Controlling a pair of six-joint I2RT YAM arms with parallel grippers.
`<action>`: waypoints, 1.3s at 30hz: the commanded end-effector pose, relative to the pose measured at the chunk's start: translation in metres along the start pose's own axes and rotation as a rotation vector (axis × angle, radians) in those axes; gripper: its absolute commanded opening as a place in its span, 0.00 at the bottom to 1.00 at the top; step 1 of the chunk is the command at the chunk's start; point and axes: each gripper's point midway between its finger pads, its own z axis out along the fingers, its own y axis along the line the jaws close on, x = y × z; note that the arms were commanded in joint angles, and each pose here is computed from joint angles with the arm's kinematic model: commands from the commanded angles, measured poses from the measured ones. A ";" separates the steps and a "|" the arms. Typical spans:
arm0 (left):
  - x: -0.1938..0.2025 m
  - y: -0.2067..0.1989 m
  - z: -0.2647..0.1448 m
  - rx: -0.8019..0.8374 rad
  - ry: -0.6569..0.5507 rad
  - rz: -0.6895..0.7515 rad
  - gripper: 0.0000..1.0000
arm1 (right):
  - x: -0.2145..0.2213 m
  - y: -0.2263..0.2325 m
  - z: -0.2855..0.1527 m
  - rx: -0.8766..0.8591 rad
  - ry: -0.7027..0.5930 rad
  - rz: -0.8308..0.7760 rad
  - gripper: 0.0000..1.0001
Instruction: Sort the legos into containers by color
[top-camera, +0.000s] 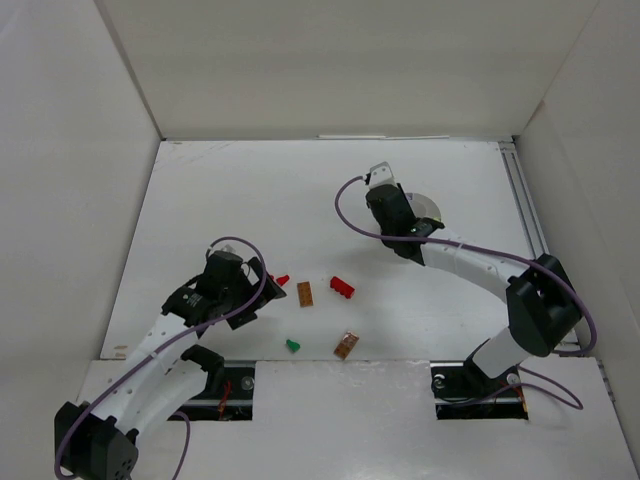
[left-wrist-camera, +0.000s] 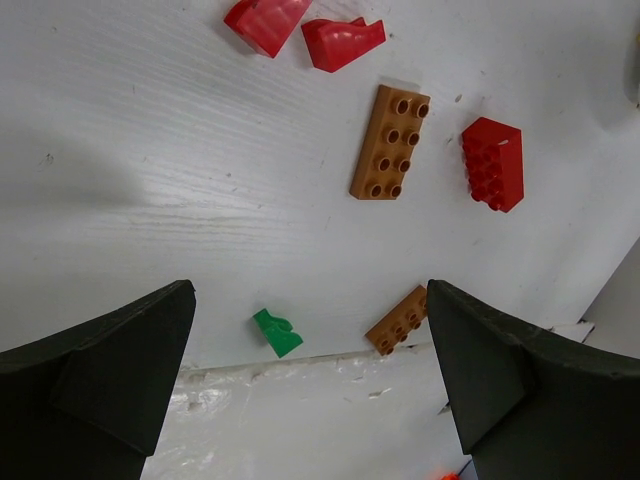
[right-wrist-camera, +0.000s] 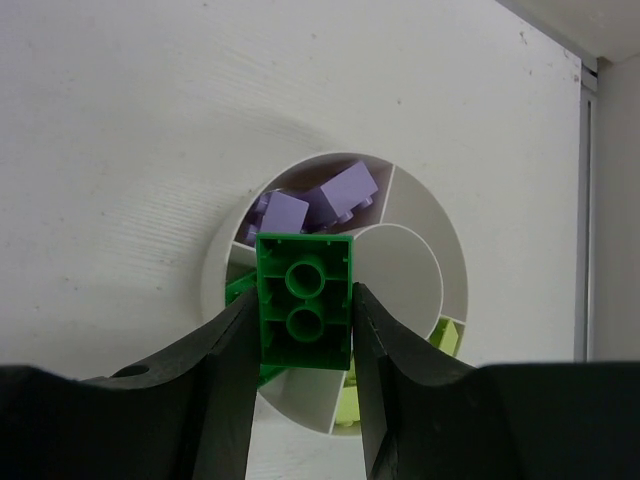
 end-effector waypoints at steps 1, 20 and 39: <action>-0.012 -0.019 -0.007 0.050 -0.036 0.022 1.00 | -0.002 -0.016 0.000 0.070 -0.008 0.016 0.25; -0.005 -0.013 -0.003 0.020 0.008 0.026 1.00 | 0.025 -0.012 0.000 0.027 0.045 0.021 0.52; 0.019 -0.004 -0.006 -0.028 0.099 0.089 0.98 | -0.025 -0.009 -0.056 -0.220 -0.163 0.137 0.64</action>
